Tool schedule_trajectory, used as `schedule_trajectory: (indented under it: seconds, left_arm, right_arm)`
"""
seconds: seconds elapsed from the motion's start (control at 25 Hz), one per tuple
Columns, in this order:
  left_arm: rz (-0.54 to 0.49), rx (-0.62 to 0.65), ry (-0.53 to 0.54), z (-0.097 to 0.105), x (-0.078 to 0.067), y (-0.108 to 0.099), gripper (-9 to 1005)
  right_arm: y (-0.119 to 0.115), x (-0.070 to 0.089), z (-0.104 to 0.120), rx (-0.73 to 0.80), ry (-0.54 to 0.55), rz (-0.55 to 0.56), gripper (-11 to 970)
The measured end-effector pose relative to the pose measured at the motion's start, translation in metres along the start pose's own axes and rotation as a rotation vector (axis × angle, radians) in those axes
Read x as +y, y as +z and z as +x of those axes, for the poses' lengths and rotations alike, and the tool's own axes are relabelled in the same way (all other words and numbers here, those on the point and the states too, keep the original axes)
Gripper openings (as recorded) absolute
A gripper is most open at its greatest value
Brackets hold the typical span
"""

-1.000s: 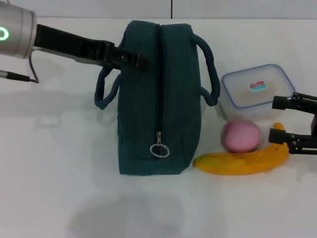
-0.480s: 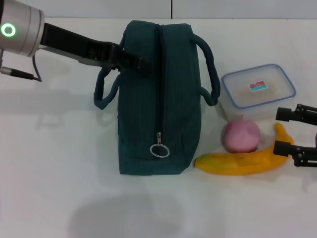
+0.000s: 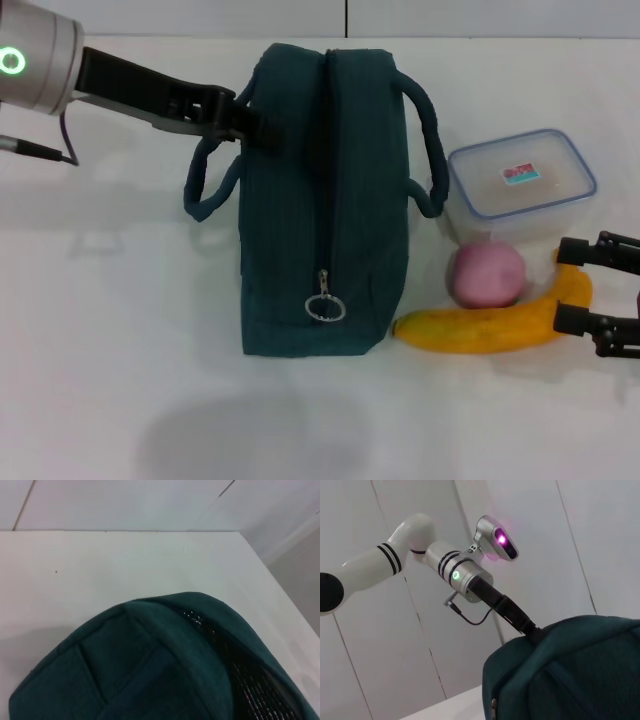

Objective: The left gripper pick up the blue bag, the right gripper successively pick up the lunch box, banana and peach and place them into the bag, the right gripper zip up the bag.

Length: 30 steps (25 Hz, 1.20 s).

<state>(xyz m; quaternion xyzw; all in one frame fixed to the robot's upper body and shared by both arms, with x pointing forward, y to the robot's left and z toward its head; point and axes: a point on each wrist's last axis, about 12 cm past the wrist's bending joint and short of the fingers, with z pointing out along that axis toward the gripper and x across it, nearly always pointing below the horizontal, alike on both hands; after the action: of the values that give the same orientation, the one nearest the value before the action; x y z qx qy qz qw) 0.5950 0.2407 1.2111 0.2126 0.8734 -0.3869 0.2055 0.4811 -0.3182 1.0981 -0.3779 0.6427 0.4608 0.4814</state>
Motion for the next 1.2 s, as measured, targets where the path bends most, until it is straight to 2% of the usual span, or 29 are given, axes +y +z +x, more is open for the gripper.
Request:
schedule_trajectory:
  seconds: [0.48,0.8,0.96,1.08,1.2]
  left_arm:
    - [0.006,-0.002,-0.008,0.000,0.000,0.000,81]
    - [0.027,-0.022,-0.023,0.002,0.000,0.001,54]
    - [0.041,-0.047,-0.030,0.003,0.000,0.000,53]
    - [0.050,-0.051,-0.039,0.004,0.001,0.003,51]
    - [0.055,-0.047,-0.043,0.008,0.001,0.006,50]
  right_arm:
    - [-0.002,0.005,0.009,-0.062,0.052,0.016,816]
    - [-0.003,0.007,0.013,-0.142,0.105,0.041,816]
    - [-0.010,0.005,0.016,-0.241,0.146,0.115,816]
    - [-0.020,0.003,0.019,-0.363,0.190,0.217,816]
    - [-0.031,-0.001,0.027,-0.516,0.299,0.362,816]
